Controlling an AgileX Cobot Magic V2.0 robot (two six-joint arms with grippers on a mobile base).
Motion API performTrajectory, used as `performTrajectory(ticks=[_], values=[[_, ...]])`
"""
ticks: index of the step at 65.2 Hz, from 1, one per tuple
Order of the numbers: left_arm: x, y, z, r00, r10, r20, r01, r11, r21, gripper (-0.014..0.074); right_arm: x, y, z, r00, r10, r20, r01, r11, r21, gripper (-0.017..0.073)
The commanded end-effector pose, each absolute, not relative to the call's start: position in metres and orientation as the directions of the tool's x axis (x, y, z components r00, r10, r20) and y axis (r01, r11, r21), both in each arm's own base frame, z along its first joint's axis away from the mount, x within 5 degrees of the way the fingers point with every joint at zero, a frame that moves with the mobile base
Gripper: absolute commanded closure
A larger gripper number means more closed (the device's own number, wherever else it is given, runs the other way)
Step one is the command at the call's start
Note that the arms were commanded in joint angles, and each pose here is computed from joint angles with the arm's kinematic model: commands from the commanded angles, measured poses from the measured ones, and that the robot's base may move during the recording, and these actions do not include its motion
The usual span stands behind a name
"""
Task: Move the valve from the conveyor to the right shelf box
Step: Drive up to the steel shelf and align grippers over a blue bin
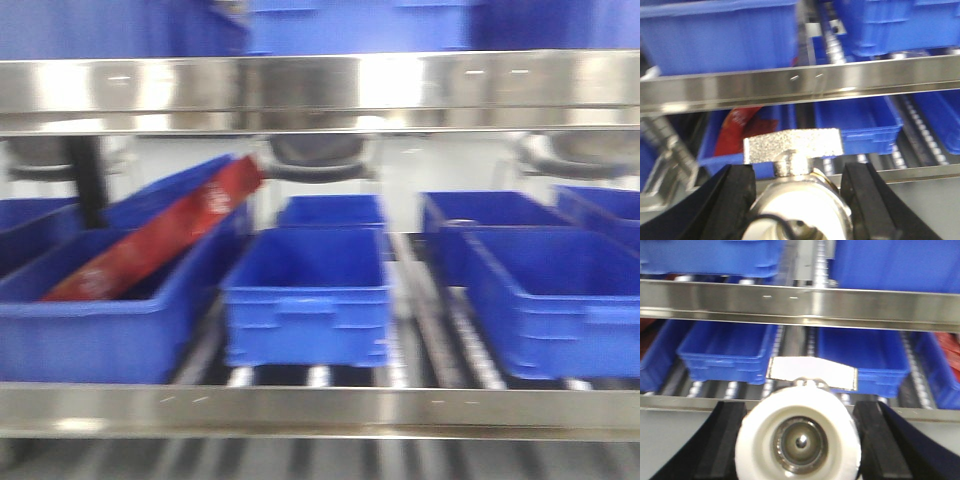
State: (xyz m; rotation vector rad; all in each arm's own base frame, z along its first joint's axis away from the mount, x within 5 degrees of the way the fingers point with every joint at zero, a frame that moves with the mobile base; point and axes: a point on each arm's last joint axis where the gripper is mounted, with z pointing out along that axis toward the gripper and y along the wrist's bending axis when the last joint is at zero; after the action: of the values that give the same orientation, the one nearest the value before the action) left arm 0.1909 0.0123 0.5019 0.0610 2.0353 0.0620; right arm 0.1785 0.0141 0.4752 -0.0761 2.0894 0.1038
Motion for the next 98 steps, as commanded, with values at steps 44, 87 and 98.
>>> performTrajectory(ticks=[44, 87, 98], values=[[0.1869, 0.0103, 0.5115, -0.382, 0.066, -0.922, 0.017, 0.998, 0.064, 0.0704, 0.1749, 0.0130, 0.4884, -0.404, -0.008, -0.915, -0.093, 0.995, 0.033, 0.0712], [0.1869, 0.0103, 0.5115, -0.382, 0.066, -0.922, 0.017, 0.998, 0.064, 0.0704, 0.1749, 0.0130, 0.4884, -0.404, -0.008, -0.915, -0.093, 0.995, 0.033, 0.0712], [0.1869, 0.0103, 0.5115, -0.382, 0.066, -0.922, 0.017, 0.998, 0.064, 0.0704, 0.1749, 0.0130, 0.4884, -0.404, -0.008, -0.915, -0.093, 0.995, 0.033, 0.0712]])
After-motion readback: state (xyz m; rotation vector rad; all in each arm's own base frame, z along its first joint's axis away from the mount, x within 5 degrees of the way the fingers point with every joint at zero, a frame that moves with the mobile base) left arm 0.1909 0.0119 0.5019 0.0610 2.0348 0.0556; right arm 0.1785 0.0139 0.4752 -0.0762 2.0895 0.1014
